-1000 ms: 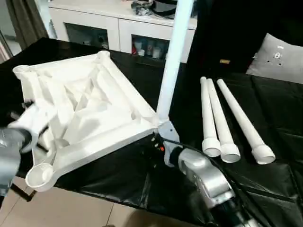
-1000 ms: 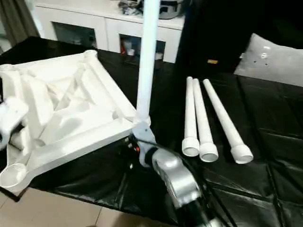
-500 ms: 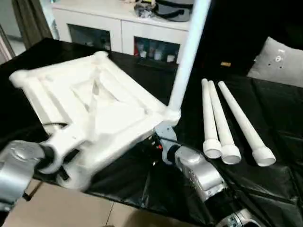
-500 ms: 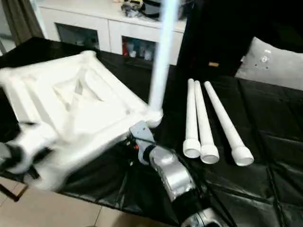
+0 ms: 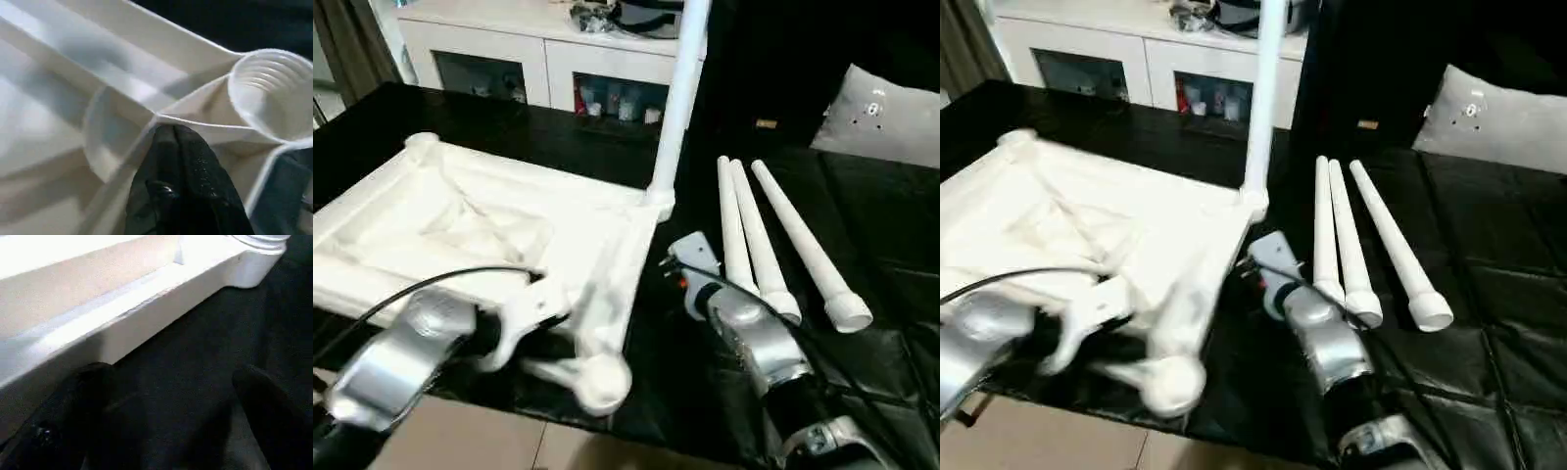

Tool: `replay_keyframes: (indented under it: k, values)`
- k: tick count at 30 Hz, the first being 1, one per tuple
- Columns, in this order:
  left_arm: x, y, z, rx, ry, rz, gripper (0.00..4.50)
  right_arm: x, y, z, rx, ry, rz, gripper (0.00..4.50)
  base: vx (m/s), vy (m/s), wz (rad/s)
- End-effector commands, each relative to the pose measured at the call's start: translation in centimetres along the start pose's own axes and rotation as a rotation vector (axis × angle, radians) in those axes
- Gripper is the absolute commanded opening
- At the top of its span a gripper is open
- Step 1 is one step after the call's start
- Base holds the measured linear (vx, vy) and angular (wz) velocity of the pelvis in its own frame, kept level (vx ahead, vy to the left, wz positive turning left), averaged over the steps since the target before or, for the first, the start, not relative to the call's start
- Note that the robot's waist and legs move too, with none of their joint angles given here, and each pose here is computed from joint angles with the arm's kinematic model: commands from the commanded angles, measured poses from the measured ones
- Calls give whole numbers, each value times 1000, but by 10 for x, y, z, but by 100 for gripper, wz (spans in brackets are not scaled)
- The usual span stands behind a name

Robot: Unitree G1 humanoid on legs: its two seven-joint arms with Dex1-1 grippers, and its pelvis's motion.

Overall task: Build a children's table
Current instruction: Rotate table base

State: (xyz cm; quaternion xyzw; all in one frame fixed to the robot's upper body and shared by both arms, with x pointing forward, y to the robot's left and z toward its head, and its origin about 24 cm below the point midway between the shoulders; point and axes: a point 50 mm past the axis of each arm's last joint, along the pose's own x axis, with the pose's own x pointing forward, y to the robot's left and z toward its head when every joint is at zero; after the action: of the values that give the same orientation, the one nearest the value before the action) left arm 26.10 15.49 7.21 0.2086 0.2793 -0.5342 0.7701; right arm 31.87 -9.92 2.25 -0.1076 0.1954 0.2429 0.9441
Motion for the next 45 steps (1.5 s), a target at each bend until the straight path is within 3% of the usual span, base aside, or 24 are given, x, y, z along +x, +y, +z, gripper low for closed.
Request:
replay_keyframes:
  k: [1, 6, 13, 15, 18, 20, 21, 27, 28, 33, 38, 45]
  values:
    - [4, 11, 8, 55, -29, 83, 4, 0, -3, 16, -29, -55, -11, 450, 0, 0, 0]
    - [24, 26, 20, 22, -104, 184, 4, -9, -14, 33, -45, -119, -70, 450, 0, 0, 0]
    - [33, 20, 26, -16, -208, 229, 4, -30, -30, 51, -19, -192, -191, 450, 0, 0, 0]
    - [30, 16, 30, -49, -273, 255, 34, -38, -32, 54, 0, -222, -214, 450, 0, 0, 0]
    - [21, 8, 37, -146, -421, 386, 46, -57, -22, 50, 122, -252, -200, 450, 0, 0, 0]
    - [17, 4, 39, -187, -483, 432, 67, -64, -17, 48, 143, -274, -196, 450, 0, 0, 0]
    - [9, -1, 39, -302, -560, 537, 78, -75, -5, 41, 225, -293, -183, 450, 0, 0, 0]
    - [1, 1, 36, -324, -592, 679, 109, -85, 8, 33, 256, -287, -163, 450, -14, 14, -39]
    - [-3, 6, 38, -290, -596, 758, 116, -89, 14, 30, 257, -299, -152, 450, -8, 35, -22]
    - [-4, 5, 37, -331, -604, 787, 143, -93, 17, 30, 276, -307, -158, 450, -35, 78, -51]
    - [-5, -6, 29, -403, -603, 796, 190, -97, 19, 27, 313, -268, -121, 450, -12, -66, -7]
    - [-9, -16, 15, -429, -572, 852, 254, -100, 27, 27, 255, -272, -23, 450, -60, -92, 1]
